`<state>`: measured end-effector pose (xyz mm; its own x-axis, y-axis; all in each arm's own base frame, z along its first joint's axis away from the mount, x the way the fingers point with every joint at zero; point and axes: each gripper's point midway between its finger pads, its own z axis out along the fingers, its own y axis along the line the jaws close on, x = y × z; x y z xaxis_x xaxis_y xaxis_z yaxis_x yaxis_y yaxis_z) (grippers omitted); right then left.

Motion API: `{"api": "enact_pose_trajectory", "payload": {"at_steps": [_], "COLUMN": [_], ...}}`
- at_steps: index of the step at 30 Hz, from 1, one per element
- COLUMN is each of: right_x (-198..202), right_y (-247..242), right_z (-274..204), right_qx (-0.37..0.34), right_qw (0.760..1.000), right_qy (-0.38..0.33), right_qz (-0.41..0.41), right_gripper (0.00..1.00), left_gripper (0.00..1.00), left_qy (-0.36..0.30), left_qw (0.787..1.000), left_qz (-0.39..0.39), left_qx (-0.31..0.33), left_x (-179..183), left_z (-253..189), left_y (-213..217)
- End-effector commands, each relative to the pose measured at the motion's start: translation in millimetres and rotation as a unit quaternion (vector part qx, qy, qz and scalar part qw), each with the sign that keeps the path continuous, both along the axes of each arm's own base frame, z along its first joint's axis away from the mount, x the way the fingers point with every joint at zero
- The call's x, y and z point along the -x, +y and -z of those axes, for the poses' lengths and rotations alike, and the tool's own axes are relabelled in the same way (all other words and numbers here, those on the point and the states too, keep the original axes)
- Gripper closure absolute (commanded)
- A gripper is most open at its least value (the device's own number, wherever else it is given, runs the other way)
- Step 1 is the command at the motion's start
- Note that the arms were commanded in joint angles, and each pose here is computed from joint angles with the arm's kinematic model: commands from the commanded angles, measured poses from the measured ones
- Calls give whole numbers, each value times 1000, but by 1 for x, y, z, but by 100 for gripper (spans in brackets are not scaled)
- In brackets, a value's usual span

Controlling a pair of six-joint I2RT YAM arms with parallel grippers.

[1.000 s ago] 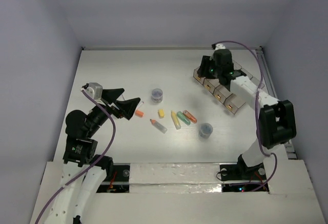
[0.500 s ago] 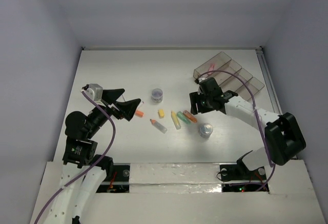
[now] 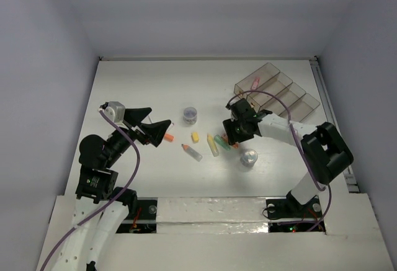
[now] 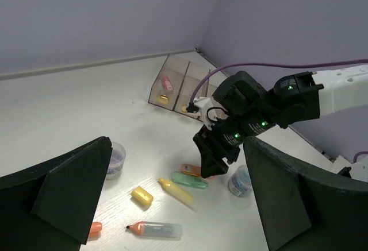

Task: Sort the stationery into containers
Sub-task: Pick up the stationery from the center of the board.

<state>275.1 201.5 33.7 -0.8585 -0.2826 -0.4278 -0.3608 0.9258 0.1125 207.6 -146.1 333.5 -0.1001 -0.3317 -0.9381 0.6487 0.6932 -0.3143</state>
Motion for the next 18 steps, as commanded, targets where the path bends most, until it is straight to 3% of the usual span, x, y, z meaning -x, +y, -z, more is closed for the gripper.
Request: {"api": "enact_pose_trajectory", "payload": {"at_steps": [1,16,18], "right_x": [-13,-47,-50], "right_y": [6,21,21], "right_z": [-9,-3,2], "right_qx": [7,17,26], "right_qw": [1000,998,998], "right_qy": [-23,-54,-53], "right_qz": [-8,4,7], "right_gripper": [40,45,56], "left_gripper": [1,1,1], "left_qy": [-29,-29,-30], "left_qw": [1000,1000,1000], "left_qz": [3,1,1], "left_qx": [1,1,1], "left_x": [4,5,5], "left_z": [-14,-14,-15], "left_y": [0,1,1]}}
